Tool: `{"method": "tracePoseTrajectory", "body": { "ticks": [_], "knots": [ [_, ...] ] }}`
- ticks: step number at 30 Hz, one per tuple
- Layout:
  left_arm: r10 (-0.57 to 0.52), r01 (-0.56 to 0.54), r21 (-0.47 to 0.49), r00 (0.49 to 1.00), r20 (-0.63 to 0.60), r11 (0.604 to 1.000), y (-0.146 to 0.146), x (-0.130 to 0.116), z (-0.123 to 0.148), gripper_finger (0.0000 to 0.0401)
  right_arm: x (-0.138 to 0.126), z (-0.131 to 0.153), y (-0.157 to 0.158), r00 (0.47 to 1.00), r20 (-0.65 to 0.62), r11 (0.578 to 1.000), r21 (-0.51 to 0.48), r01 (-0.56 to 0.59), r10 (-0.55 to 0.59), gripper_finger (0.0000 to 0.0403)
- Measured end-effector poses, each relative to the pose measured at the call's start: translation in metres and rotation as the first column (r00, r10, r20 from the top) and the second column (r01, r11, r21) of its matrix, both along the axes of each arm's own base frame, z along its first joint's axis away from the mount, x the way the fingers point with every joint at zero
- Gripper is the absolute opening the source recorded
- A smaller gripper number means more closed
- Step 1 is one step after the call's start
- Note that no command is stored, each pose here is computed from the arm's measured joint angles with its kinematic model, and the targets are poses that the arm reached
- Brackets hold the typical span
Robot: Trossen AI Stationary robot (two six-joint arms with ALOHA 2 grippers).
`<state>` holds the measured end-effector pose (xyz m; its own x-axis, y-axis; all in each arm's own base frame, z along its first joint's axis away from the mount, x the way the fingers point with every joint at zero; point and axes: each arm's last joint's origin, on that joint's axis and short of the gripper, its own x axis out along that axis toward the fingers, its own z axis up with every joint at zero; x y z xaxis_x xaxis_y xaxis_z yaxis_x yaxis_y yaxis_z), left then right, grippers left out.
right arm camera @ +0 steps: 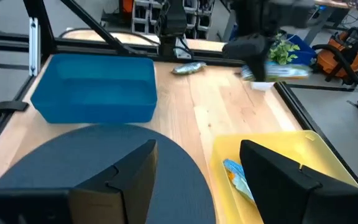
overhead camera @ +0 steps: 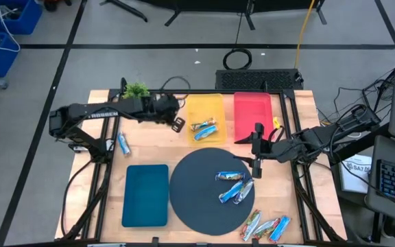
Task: Pick and place Granola Bars by type
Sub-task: Put the yellow granola bar into the yellow bin
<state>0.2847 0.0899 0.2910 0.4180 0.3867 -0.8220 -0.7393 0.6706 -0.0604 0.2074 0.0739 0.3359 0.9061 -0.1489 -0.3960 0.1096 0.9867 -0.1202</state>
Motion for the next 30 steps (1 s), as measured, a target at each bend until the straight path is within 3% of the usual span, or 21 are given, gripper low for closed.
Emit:
{"method": "tracePoseTrajectory", "body": {
  "ticks": [4,8,15,21,30],
  "knots": [
    [-0.160,0.164,0.132,0.986,-0.036,0.978,0.014,0.001,0.023,0.0011,0.002,0.004,0.001,0.999,0.039,1.000,-0.019,-0.015,0.016,0.0220],
    [-0.258,0.281,0.205,0.957,-0.132,0.937,0.033,0.007,0.024,0.0011,0.004,0.010,0.002,0.995,0.102,1.000,0.001,-0.020,0.020,0.0219],
    [-0.418,0.482,0.154,0.850,-0.322,0.862,0.063,0.036,-0.013,0.0010,0.006,0.018,0.003,0.983,0.182,0.997,0.070,-0.032,0.019,0.0219],
    [-0.526,0.593,0.083,0.763,-0.375,0.801,0.070,0.067,-0.056,0.0010,0.007,0.020,0.004,0.977,0.211,0.988,0.152,-0.018,-0.015,0.0218],
    [-0.590,0.653,0.103,0.731,-0.342,0.750,0.083,0.109,-0.075,0.0010,0.007,0.020,0.004,0.976,0.215,0.974,0.225,-0.007,-0.043,0.0215]
  ]
}}
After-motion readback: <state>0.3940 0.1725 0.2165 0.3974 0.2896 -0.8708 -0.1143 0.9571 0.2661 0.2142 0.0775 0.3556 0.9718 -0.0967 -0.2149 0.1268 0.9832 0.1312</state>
